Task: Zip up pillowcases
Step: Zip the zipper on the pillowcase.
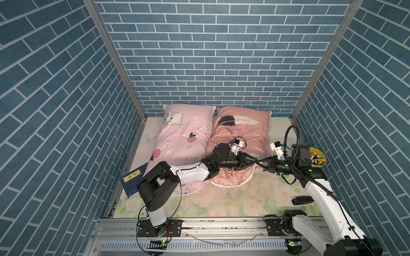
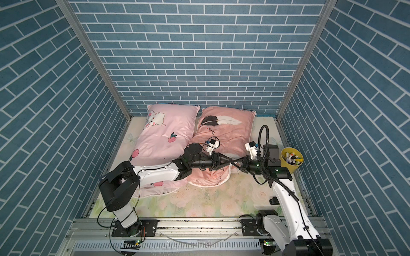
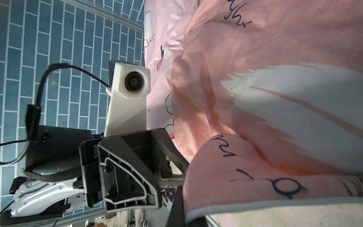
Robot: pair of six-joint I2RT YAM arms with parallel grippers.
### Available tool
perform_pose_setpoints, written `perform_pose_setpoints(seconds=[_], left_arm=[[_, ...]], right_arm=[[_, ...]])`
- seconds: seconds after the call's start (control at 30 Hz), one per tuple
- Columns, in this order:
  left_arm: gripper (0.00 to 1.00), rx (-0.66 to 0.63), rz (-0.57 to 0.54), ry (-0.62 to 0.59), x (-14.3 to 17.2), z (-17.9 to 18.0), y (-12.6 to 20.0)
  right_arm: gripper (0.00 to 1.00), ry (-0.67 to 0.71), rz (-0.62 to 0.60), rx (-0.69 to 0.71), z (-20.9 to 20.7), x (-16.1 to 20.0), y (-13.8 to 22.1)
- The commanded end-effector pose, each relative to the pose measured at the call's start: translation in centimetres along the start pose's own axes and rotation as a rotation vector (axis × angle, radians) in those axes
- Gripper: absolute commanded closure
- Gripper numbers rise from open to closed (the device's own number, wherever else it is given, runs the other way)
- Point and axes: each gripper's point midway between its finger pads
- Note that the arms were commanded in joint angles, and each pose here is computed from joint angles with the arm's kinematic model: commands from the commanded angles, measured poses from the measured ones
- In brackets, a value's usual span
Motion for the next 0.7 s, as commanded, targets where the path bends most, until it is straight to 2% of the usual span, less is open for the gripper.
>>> perform_pose_setpoints(seconds=[0.0, 0.17, 0.67], left_arm=[[0.70, 0.006, 0.020, -0.009, 0.69, 0.32, -0.38], [0.77, -0.003, 0.022, -0.007, 0.82, 0.57, -0.32], [0.87, -0.009, 0.037, -0.003, 1.05, 0.95, -0.56]], right_arm=[[1.00, 0.016, -0.018, -0.015, 0.62, -0.29, 0.29], [1.00, 0.019, -0.020, 0.002, 0.32, -0.20, 0.35], [1.00, 0.020, -0.036, 0.009, 0.36, -0.41, 0.45]])
Point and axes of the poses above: each gripper's point midway between its finger pads, its own y axis back along the fingers, its own z axis along the line the jaws close on, x = y × z, and after that the axes turned 14 degrees about -y, right-handed
